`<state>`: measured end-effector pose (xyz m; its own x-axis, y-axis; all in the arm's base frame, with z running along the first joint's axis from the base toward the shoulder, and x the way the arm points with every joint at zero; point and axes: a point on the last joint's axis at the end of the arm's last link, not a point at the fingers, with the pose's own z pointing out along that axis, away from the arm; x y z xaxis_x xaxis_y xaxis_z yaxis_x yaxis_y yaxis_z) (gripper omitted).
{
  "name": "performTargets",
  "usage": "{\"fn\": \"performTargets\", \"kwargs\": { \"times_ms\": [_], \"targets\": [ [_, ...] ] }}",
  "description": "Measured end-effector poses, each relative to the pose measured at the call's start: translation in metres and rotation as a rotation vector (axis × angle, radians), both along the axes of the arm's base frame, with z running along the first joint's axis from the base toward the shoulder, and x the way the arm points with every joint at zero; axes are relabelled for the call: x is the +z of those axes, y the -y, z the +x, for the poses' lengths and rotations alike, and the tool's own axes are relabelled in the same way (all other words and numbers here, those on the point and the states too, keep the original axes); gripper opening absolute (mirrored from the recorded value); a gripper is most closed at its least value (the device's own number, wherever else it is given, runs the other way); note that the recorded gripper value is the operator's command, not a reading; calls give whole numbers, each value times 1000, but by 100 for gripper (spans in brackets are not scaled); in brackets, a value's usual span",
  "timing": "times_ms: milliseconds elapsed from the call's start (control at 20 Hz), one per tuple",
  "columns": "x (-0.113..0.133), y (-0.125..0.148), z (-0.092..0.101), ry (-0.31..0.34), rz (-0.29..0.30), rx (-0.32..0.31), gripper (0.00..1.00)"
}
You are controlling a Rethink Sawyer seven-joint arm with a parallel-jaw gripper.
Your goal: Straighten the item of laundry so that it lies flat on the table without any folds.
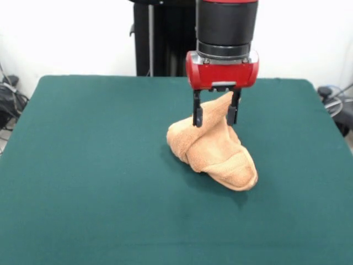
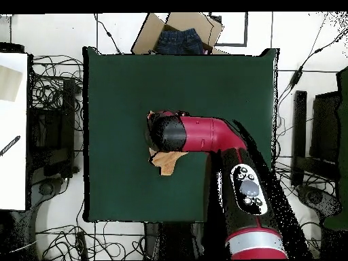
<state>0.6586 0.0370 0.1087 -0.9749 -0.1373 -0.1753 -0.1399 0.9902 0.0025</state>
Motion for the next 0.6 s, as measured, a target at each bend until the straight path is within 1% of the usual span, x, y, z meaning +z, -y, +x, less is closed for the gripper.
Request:
{"fn": "performTargets", "kwargs": {
  "times_ms": [300,600],
  "targets": [
    [-11,-7,-23,-47,24,6,100],
    [-19,-17,-43,-67,38,19,100]
  ]
}}
